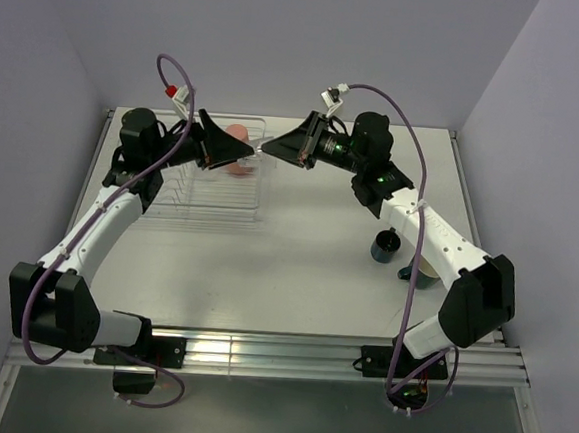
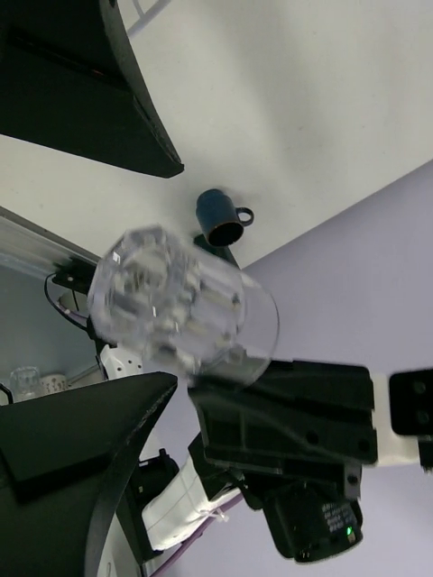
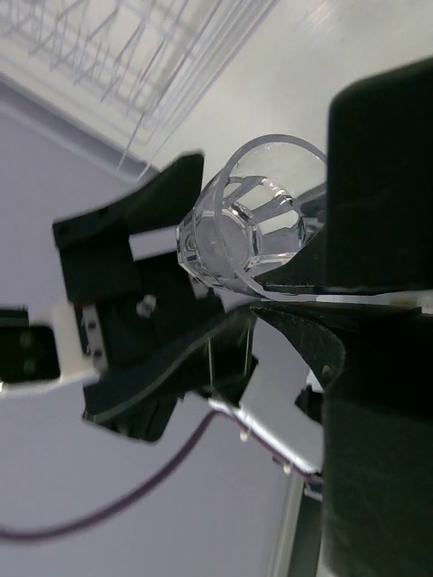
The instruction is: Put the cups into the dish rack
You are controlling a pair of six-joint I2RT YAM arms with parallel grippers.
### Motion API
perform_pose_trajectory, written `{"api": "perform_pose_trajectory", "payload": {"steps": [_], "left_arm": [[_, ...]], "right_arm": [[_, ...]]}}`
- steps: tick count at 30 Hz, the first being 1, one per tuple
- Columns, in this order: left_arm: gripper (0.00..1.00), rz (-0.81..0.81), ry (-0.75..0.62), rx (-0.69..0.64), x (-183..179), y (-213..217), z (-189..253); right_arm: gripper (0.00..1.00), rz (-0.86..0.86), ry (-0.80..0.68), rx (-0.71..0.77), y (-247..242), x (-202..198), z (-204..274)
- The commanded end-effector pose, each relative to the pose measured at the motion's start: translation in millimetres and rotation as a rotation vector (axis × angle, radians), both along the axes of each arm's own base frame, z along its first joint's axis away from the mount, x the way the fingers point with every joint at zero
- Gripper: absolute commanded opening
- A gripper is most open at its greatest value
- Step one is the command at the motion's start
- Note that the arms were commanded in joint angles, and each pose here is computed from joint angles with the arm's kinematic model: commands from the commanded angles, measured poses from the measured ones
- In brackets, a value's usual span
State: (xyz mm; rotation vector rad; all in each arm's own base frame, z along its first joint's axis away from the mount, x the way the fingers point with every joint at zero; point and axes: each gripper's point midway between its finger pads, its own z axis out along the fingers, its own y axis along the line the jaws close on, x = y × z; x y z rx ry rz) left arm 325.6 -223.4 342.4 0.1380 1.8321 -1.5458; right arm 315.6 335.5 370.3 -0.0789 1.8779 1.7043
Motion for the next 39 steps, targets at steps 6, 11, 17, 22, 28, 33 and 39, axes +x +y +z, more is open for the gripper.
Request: {"api": "perform_pose_trajectory", "payload": {"steps": [6, 11, 17, 22, 28, 33, 39], "left_arm": [[0.92, 0.010, -0.075, 0.025, 4, -3, 12], [0.79, -0.029, -0.080, -0.019, -4, -10, 19], [0.61, -0.061, -0.080, -0.026, -14, -18, 18], [0.37, -0.072, -0.076, -0.025, -21, -19, 20], [0.00, -0.080, -0.077, -0.040, -28, -19, 28], [0.00, -0.057, -0.109, -0.047, -33, -15, 45], [0.00, 0.008, -0.169, -0.030, -31, 2, 72]], "right_arm": [[0.00, 0.089, -0.076, 0.157, 4, -16, 38], [0.00, 0.106, -0.060, 0.181, 6, -16, 36], [0.00, 0.103, -0.071, 0.195, 9, -10, 41], [0.00, 0.104, -0.064, 0.208, 12, -5, 38], [0.00, 0.105, -0.058, 0.211, 14, -3, 30], [0.16, 0.065, -0.047, 0.174, 10, 2, 19], [0.44, -0.110, -0.031, 0.064, -17, 24, -2]]}}
